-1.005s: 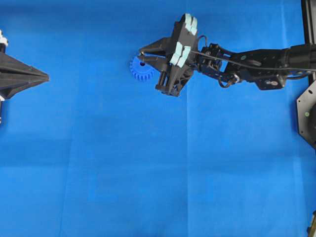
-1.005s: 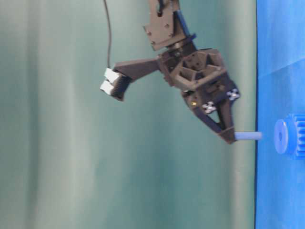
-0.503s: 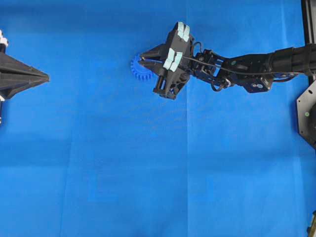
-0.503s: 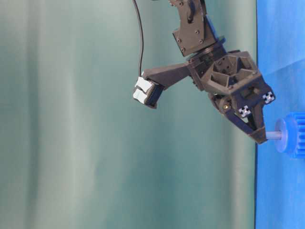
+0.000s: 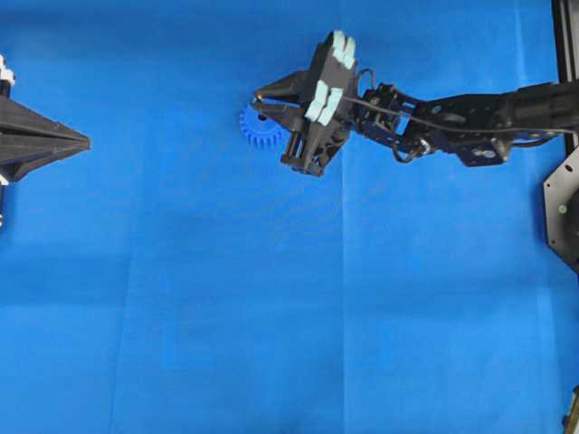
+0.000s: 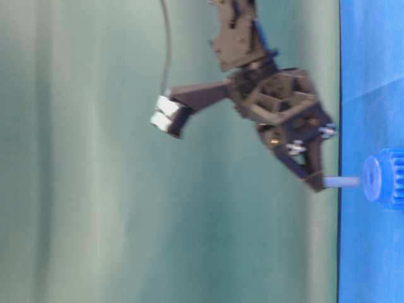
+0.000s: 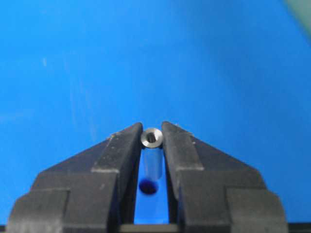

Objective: Insert the shaft placed at a random location into the center hole of the small gear at another random location.
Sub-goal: 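Position the held shaft above the blue gear's center hole, then lower the shaft into the gear's center hole with the right gripper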

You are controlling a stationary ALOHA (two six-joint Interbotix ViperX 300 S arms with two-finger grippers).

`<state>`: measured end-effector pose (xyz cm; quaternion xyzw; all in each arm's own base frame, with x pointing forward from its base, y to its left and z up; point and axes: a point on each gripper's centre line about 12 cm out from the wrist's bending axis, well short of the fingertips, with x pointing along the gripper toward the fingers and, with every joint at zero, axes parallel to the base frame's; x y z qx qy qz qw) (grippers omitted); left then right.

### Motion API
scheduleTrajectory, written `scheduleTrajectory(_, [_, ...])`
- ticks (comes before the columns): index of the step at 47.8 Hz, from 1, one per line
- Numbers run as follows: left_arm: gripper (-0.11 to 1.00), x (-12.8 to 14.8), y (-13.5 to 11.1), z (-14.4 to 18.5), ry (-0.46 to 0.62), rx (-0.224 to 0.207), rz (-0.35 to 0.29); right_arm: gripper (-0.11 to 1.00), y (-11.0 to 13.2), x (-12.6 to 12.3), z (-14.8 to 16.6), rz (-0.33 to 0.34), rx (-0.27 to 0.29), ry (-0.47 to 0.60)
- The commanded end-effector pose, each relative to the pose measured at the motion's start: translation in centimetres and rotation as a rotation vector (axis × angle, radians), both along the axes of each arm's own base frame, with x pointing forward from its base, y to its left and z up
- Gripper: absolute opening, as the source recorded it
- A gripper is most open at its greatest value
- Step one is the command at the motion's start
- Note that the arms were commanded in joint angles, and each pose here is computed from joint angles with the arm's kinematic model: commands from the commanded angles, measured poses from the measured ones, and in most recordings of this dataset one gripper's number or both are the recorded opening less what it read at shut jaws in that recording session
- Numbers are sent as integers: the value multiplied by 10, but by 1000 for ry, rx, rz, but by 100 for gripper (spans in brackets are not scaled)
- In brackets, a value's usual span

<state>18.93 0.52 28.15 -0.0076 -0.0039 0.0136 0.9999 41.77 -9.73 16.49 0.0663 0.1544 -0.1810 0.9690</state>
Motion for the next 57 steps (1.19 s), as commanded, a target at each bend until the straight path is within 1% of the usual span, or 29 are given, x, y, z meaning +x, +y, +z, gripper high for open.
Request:
scheduleTrajectory(1, [0,1,0,4,-12,2,1,3,0,-1,31,4,-21,-72])
scheduleTrajectory(6, [0,1,1,5,-14,2,3,3,1,-2,37,9,-29,-85])
scheduleTrajectory(19, [0,1,0,3,-8,3,1,3,1,-3,30,12,-15,-57])
scheduleTrajectory(28, [0,1,1,4,-9,3,3,3,1,-1,18,8,-4,-32])
scheduleTrajectory(42, [0,1,1,4,-8,5,3,3,-1,4,-10,-4,18,22])
scheduleTrajectory(57, [0,1,0,4,-8,3,1,3,-3,6,-27,-20,25,37])
